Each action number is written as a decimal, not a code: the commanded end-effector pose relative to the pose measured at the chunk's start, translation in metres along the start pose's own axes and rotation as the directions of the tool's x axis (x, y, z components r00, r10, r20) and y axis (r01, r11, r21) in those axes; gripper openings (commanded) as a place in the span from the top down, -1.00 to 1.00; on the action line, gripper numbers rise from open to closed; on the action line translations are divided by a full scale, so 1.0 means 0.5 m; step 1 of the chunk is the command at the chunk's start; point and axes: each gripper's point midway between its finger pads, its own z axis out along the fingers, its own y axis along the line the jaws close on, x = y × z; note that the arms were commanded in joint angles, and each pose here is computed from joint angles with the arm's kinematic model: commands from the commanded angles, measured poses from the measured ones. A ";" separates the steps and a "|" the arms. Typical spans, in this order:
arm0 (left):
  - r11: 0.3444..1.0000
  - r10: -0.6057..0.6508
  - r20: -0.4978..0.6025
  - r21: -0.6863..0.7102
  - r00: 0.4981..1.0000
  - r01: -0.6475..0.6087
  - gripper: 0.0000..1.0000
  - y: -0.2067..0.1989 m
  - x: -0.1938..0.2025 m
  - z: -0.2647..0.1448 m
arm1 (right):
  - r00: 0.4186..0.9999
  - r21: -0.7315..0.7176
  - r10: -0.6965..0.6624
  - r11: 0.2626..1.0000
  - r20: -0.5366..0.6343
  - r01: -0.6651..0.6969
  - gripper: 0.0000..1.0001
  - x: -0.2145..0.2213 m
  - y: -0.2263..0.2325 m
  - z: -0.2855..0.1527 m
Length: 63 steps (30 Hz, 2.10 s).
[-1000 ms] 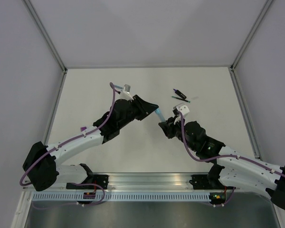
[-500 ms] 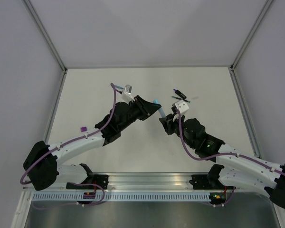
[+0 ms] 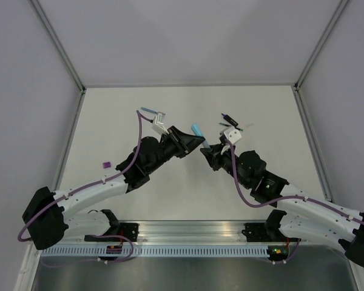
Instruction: Insert the pens into the pen caps
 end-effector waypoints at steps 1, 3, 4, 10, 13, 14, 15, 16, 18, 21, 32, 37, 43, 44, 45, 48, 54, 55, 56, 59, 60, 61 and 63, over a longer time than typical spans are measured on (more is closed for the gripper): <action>0.997 0.052 -0.276 0.072 0.960 -0.034 0.53 -0.026 0.127 -0.055 | 0.965 -0.038 0.044 0.999 0.259 -0.035 1.00 -0.141 0.013 -0.007; 0.996 0.053 -0.276 0.088 0.960 -0.030 0.33 -0.042 0.121 -0.058 | 0.965 -0.039 0.039 0.999 0.261 -0.030 1.00 -0.129 0.011 -0.008; 0.995 0.061 -0.284 0.090 0.957 -0.036 0.25 -0.045 0.122 -0.062 | 0.964 -0.048 0.039 0.998 0.264 -0.027 1.00 -0.129 0.014 -0.010; 0.998 0.060 -0.258 0.047 0.964 -0.050 -0.23 -0.054 0.096 -0.078 | 0.961 -0.048 0.035 0.999 0.273 -0.023 1.00 -0.131 0.011 -0.019; 0.997 0.072 -0.245 0.045 0.967 -0.063 -0.44 -0.061 0.084 -0.093 | 0.958 -0.052 0.041 0.998 0.282 -0.028 1.00 -0.135 0.010 -0.028; 0.997 0.073 -0.249 0.025 0.966 -0.069 -0.57 -0.058 0.082 -0.098 | 0.957 -0.056 0.044 0.998 0.286 -0.029 1.00 -0.137 0.011 -0.032; 0.996 0.085 -0.239 0.015 0.967 -0.084 -0.61 -0.055 0.076 -0.101 | 0.956 -0.059 0.048 0.998 0.288 -0.033 1.00 -0.138 0.012 -0.034; 0.995 0.095 -0.227 0.020 0.969 -0.093 -0.65 -0.063 0.067 -0.109 | 0.956 -0.060 0.050 0.998 0.288 -0.034 1.00 -0.138 0.011 -0.037; 0.993 0.112 -0.198 -0.004 0.974 -0.115 -0.67 -0.063 0.049 -0.117 | 0.952 -0.070 0.059 0.997 0.300 -0.040 1.00 -0.146 0.012 -0.048; 0.979 0.200 -0.182 -0.009 0.963 -0.205 -0.69 -0.069 0.026 -0.145 | 0.947 -0.110 0.083 0.993 0.309 -0.051 1.00 -0.160 0.023 -0.067; 0.766 0.486 0.219 0.359 0.846 -0.533 -0.72 -0.330 -0.137 -0.338 | 0.904 -0.572 0.254 0.820 0.343 -0.014 1.00 -0.201 0.172 -0.188; 0.583 0.564 0.324 0.495 0.760 -0.644 -0.54 -0.424 -0.141 -0.394 | 0.900 -0.691 0.316 0.722 0.299 -0.025 1.00 -0.207 0.215 -0.219; 0.538 0.605 0.286 0.541 0.743 -0.646 -0.48 -0.430 -0.111 -0.356 | 0.902 -0.756 0.352 0.654 0.251 -0.045 1.00 -0.202 0.240 -0.227; 0.521 0.612 0.290 0.552 0.736 -0.651 -0.47 -0.431 -0.105 -0.354 | 0.902 -0.762 0.355 0.646 0.246 -0.046 1.00 -0.201 0.242 -0.229; 0.515 0.614 0.289 0.559 0.735 -0.650 -0.47 -0.429 -0.101 -0.352 | 0.902 -0.766 0.356 0.641 0.243 -0.046 1.00 -0.199 0.244 -0.231; 0.504 0.609 0.282 0.585 0.742 -0.636 -0.45 -0.420 -0.083 -0.337 | 0.902 -0.775 0.357 0.631 0.243 -0.041 1.00 -0.201 0.247 -0.236; 0.530 0.598 0.231 0.605 0.768 -0.594 -0.38 -0.396 -0.054 -0.292 | 0.904 -0.779 0.358 0.625 0.233 -0.047 1.00 -0.198 0.249 -0.236; 0.529 0.591 0.235 0.608 0.771 -0.591 -0.37 -0.395 -0.052 -0.289 | 0.904 -0.779 0.357 0.626 0.235 -0.045 1.00 -0.198 0.249 -0.236; 0.536 0.584 0.235 0.608 0.777 -0.586 -0.36 -0.394 -0.051 -0.286 | 0.904 -0.780 0.359 0.625 0.233 -0.048 1.00 -0.198 0.249 -0.236; 0.549 0.568 0.244 0.599 0.786 -0.583 -0.33 -0.388 -0.054 -0.276 | 0.905 -0.779 0.357 0.626 0.230 -0.049 1.00 -0.195 0.249 -0.234; 0.556 0.567 0.239 0.595 0.788 -0.581 -0.31 -0.383 -0.052 -0.272 | 0.905 -0.779 0.358 0.625 0.229 -0.050 1.00 -0.195 0.249 -0.235; 0.556 0.562 0.244 0.597 0.791 -0.579 -0.30 -0.384 -0.053 -0.270 | 0.905 -0.779 0.358 0.625 0.229 -0.050 1.00 -0.195 0.249 -0.235; 0.564 0.557 0.230 0.600 0.798 -0.567 -0.29 -0.377 -0.045 -0.262 | 0.904 -0.778 0.358 0.626 0.232 -0.049 1.00 -0.196 0.249 -0.234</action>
